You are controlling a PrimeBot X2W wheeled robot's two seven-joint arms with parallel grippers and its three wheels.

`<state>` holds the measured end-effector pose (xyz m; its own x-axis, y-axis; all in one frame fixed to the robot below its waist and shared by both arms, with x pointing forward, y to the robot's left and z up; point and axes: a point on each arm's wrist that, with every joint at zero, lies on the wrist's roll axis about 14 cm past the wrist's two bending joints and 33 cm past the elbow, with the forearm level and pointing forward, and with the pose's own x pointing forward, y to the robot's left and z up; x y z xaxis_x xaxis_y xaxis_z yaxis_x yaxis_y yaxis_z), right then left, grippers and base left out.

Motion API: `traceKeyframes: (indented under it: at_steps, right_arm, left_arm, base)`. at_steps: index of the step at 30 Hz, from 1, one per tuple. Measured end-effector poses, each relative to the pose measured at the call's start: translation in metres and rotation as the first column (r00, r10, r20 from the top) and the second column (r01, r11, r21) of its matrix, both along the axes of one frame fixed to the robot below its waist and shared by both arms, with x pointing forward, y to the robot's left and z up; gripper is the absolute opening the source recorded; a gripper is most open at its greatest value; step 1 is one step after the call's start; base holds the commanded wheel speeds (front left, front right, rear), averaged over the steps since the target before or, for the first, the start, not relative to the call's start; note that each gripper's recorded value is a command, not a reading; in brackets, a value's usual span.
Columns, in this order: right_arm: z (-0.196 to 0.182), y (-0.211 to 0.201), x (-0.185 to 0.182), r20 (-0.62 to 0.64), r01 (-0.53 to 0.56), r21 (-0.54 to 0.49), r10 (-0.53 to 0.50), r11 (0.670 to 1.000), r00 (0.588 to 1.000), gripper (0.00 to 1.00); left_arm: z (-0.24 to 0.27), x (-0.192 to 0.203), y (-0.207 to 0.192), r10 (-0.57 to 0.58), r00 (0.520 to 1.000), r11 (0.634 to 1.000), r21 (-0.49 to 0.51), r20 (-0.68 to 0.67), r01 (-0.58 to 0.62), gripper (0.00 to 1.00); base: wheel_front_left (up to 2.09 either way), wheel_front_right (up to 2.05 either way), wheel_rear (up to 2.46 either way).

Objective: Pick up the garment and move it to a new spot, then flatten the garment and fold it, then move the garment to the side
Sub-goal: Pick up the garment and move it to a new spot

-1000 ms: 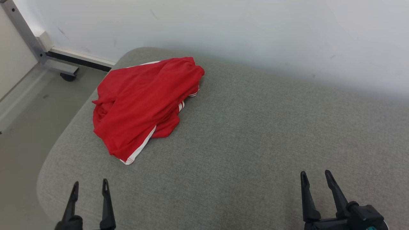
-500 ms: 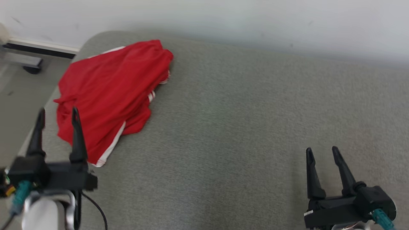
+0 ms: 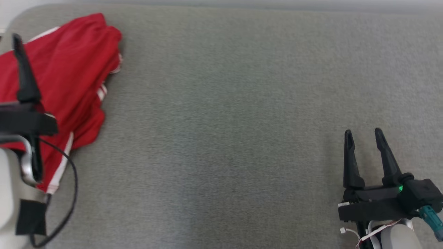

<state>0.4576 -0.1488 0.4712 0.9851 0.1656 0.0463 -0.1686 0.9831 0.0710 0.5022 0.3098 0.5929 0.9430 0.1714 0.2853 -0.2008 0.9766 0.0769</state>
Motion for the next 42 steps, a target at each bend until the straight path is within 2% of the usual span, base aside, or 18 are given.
traceKeyframes:
  at_steps: [4, 9, 16, 26, 27, 28, 29, 34, 42]
  right_arm:
    - [-0.002, -0.020, 0.001, 0.001, 0.054, -0.008, -0.054, 0.999, 0.999, 1.00]
    - [-0.010, -0.038, -0.004, -0.023, 0.100, -0.021, -0.100, 0.995, 0.995, 1.00]
    - [-0.014, -0.047, -0.009, -0.039, 0.128, -0.024, -0.129, 0.991, 0.991, 1.00]
    - [-0.004, -0.048, -0.013, -0.020, 0.137, -0.015, -0.137, 0.991, 0.990, 1.00]
    - [-0.004, -0.048, -0.014, -0.018, 0.138, -0.014, -0.138, 0.990, 0.990, 1.00]
    - [-0.003, -0.048, -0.014, -0.017, 0.138, -0.014, -0.138, 0.990, 0.990, 1.00]
    - [-0.002, -0.048, -0.015, -0.015, 0.139, -0.013, -0.139, 0.990, 0.990, 1.00]
    - [0.003, -0.050, -0.018, -0.005, 0.146, -0.009, -0.146, 0.989, 0.989, 1.00]
    - [0.016, -0.048, -0.028, 0.018, 0.150, 0.009, -0.150, 0.989, 0.989, 1.00]
  left_arm:
    - [-0.017, 0.027, -0.002, -0.017, 0.999, 1.000, -0.023, -0.044, 0.016, 1.00]
    - [-0.065, 0.049, -0.008, -0.042, 0.977, 0.998, -0.051, -0.209, 0.032, 1.00]
    - [-0.123, 0.055, -0.001, -0.042, 0.899, 0.995, -0.100, -0.437, -0.002, 1.00]
    - [-0.170, 0.030, 0.010, -0.048, 0.743, 0.986, -0.151, -0.668, -0.072, 1.00]
    - [-0.171, 0.028, 0.010, -0.048, 0.733, 0.985, -0.156, -0.678, -0.080, 0.92]
    - [-0.172, 0.027, 0.012, -0.044, 0.726, 0.984, -0.154, -0.686, -0.086, 0.25]
    - [-0.171, 0.026, 0.013, -0.039, 0.727, 0.984, -0.153, -0.686, -0.092, 0.00]
    - [-0.156, 0.027, 0.019, 0.000, 0.760, 0.982, -0.146, -0.650, -0.124, 0.00]
    - [-0.067, 0.045, 0.024, 0.035, 0.918, 0.990, -0.112, -0.394, -0.085, 0.00]
  base:
    - [0.00, 0.00, 0.00]
    - [0.00, 0.00, 0.00]
    - [0.00, 0.00, 0.00]
    - [0.00, 0.00, 0.00]
    - [0.00, 0.00, 0.00]
    - [0.00, 0.00, 0.00]
    - [0.00, 0.00, 0.00]
    - [0.00, 0.00, 0.00]
    - [0.00, 0.00, 0.00]
